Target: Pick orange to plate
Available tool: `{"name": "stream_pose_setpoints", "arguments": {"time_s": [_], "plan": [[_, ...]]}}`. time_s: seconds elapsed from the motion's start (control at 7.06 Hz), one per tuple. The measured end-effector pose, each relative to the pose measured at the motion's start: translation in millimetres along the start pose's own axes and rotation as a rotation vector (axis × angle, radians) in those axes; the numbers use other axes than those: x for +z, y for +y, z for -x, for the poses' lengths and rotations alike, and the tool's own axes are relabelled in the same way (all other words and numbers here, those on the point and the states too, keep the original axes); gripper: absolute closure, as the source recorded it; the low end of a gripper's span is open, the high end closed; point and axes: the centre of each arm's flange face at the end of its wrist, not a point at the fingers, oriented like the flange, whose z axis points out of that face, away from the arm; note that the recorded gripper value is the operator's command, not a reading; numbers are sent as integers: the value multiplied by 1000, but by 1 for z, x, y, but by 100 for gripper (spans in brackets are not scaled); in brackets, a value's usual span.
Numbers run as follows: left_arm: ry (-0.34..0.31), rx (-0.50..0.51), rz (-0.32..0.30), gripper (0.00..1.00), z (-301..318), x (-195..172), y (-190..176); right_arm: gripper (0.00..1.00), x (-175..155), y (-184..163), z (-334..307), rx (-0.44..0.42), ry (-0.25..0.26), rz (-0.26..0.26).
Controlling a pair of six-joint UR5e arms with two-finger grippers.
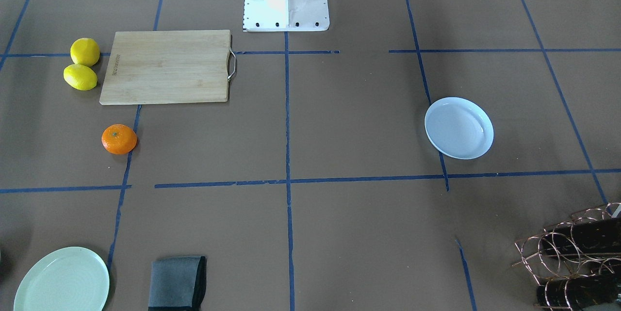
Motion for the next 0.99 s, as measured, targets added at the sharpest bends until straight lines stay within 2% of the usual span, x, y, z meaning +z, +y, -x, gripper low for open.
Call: {"name": "stream_pose_setpoints", "arguments": {"time_s": [0.14, 0.28, 0.57, 0.71, 0.99], "plan": [[-6, 25, -24, 0, -6, -8, -14, 0, -8, -8, 6, -12, 2, -18], [-12, 62, -61, 0, -15, -21, -43, 0, -19, -23, 15, -32, 6, -45], [-22, 150, -161, 0, -37, -57, -93, 0, -48, -59, 37, -47, 11, -106], [-35, 217, -240, 0, -50, -74, -106, 0, -57, -67, 45, -35, 6, -132], [-55, 345, -385, 0, -57, -79, -100, 0, -61, -70, 48, -58, 1, -185]]}}
